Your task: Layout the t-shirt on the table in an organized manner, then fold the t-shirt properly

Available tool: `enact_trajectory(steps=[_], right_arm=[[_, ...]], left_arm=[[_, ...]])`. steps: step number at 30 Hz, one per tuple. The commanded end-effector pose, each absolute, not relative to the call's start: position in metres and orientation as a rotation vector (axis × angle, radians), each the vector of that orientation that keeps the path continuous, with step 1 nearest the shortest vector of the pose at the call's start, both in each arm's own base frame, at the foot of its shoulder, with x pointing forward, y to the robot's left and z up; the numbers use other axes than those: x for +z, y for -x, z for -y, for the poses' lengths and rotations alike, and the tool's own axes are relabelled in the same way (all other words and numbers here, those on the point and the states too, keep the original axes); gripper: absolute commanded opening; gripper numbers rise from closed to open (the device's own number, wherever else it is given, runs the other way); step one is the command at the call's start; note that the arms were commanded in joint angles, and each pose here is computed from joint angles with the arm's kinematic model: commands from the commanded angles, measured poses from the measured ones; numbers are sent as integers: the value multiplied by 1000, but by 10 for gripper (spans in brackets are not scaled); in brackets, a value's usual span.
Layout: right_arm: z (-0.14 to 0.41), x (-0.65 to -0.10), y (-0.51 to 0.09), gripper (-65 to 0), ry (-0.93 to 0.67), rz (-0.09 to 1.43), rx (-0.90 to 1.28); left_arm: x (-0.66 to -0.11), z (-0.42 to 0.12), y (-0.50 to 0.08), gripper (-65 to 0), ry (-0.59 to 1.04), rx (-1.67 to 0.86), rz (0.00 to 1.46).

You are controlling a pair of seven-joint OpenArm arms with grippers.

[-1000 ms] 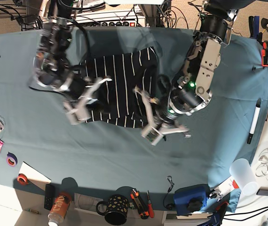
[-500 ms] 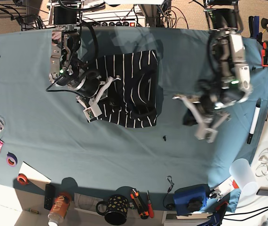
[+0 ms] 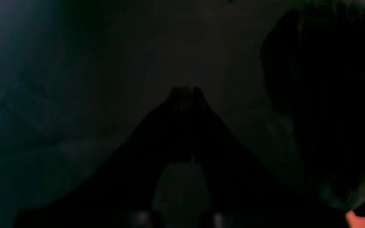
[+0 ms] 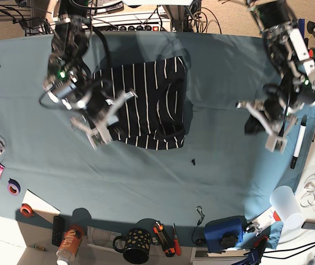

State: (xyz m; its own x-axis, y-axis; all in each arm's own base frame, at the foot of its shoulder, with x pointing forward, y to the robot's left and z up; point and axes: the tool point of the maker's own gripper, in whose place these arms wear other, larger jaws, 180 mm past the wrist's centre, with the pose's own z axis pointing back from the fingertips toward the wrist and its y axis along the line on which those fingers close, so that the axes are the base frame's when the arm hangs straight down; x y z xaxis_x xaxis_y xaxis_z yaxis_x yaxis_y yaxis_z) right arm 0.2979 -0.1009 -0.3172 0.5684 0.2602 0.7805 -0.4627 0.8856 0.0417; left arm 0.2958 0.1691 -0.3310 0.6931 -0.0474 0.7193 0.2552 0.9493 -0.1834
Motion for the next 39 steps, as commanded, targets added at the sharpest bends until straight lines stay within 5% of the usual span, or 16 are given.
enact_trajectory(steps=[1, 9, 39], right_arm=[[103, -306, -302, -650, -261, 910, 419], [147, -309, -257, -650, -259, 807, 279], [166, -380, 7, -650, -254, 75, 339]], left_arm=[[-321, -173, -298, -650, 271, -188, 825], [-315, -181, -254, -650, 184, -233, 788], [-388, -240, 11, -650, 90, -78, 136]])
